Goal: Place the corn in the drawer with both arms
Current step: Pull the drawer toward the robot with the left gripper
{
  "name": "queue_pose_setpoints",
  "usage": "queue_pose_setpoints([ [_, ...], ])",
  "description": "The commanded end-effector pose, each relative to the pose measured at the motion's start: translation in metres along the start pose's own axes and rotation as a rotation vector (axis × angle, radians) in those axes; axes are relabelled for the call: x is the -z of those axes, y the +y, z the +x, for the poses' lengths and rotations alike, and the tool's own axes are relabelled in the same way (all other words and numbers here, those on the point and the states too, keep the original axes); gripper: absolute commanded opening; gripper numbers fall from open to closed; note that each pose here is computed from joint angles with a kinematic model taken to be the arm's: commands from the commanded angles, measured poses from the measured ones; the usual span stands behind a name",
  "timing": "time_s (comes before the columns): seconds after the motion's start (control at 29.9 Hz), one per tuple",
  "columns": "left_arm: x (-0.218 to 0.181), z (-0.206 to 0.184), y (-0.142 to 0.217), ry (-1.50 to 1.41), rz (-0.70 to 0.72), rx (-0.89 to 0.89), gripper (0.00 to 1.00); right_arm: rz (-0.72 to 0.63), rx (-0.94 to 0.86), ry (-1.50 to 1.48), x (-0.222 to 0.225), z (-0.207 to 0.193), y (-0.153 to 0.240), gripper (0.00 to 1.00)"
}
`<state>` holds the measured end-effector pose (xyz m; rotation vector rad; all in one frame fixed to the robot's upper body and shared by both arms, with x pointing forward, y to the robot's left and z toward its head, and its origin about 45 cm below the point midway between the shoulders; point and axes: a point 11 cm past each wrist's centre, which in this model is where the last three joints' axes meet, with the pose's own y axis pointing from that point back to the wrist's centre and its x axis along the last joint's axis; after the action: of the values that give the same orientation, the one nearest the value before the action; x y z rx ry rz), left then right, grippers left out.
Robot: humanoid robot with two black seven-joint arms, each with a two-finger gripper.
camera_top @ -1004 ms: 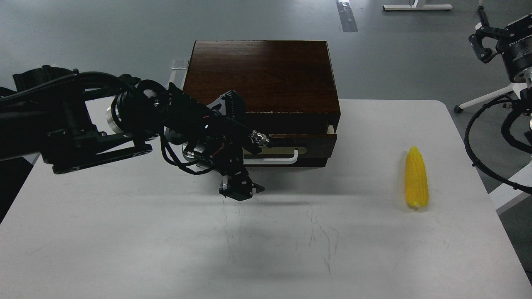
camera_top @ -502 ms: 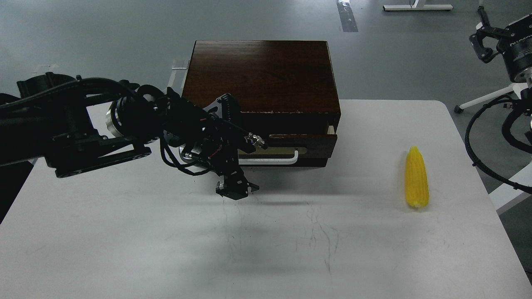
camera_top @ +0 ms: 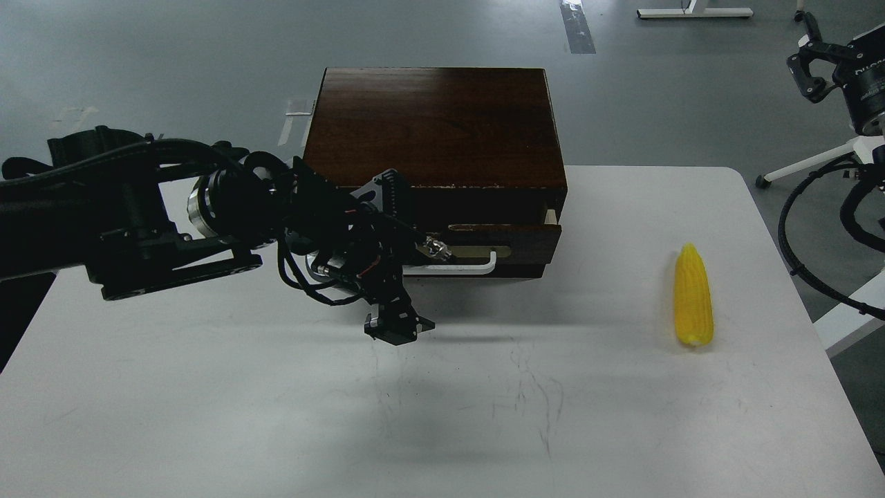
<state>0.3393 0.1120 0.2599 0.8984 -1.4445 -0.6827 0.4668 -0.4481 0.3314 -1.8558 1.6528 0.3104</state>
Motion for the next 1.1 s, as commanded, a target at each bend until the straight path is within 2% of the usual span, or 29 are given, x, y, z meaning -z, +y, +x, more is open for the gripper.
queue_pose_setpoints([
  [0.0,-0.001,0.002,-0.001,-0.004,-0.002,-0.003,0.91,0.0,-0.001,0.002,0.001,0.001,0.0,1.0],
  [1.07,-0.021,0.006,0.0,-0.115,-0.024,0.013,0.91,0.0,0.0,0.002,0.001,0.001,0.0,1.0],
])
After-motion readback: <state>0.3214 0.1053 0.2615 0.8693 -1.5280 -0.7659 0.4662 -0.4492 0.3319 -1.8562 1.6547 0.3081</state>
